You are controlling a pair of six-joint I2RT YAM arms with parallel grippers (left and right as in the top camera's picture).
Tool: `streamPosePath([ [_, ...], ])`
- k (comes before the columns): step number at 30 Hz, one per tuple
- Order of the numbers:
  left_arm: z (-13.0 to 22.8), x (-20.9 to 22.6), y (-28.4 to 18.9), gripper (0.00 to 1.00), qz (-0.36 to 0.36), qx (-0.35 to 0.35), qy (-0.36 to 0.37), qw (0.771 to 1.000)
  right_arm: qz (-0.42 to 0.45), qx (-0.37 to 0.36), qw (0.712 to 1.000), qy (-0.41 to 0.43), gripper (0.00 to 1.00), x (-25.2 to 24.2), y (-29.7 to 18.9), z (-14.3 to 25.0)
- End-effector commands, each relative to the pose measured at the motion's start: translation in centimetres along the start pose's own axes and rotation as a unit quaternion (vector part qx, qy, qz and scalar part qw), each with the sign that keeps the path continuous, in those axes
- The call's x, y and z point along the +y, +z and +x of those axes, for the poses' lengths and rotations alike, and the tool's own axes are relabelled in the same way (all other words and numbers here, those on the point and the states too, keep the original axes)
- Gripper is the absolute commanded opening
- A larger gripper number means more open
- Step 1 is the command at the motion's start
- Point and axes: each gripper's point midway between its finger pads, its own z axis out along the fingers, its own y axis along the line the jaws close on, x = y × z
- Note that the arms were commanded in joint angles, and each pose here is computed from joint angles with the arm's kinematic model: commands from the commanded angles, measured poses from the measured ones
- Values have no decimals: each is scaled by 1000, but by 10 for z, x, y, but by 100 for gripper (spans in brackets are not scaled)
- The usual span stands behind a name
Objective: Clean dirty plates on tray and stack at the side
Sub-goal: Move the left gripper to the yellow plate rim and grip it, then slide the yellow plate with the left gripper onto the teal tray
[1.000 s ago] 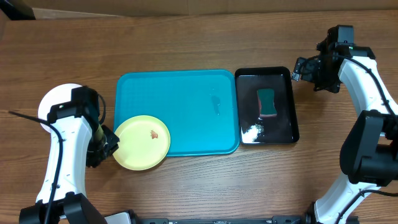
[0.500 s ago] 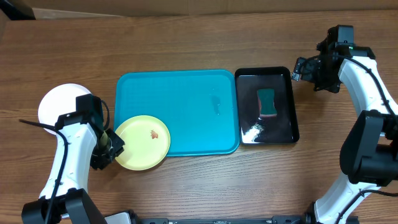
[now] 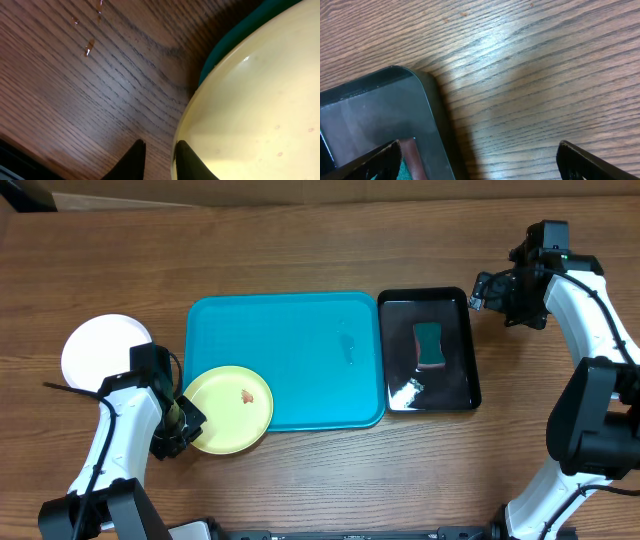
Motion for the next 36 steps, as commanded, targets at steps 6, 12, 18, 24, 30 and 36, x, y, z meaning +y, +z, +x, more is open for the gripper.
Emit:
streamPosePath([
  [6,3,0,-1,20,7,3,4,1000,-1,-21,1000,-2,100,3,-13,-8],
  [12,3,-1,-1,18,8,3,4,1000,-1,-21,1000,-2,100,3,-13,-8],
  [18,3,0,-1,18,7,3,4,1000,-1,-21,1000,-2,100,3,-13,-8],
  [24,3,-1,-1,18,8,3,4,1000,-1,-21,1000,-2,100,4,-13,-8],
  [30,2,-1,-1,17,8,2,4,1000,-1,-21,1000,-2,100,3,-13,-8],
  [36,2,-1,-1,19,8,2,4,1000,-1,-21,1000,-2,100,4,-13,-8],
])
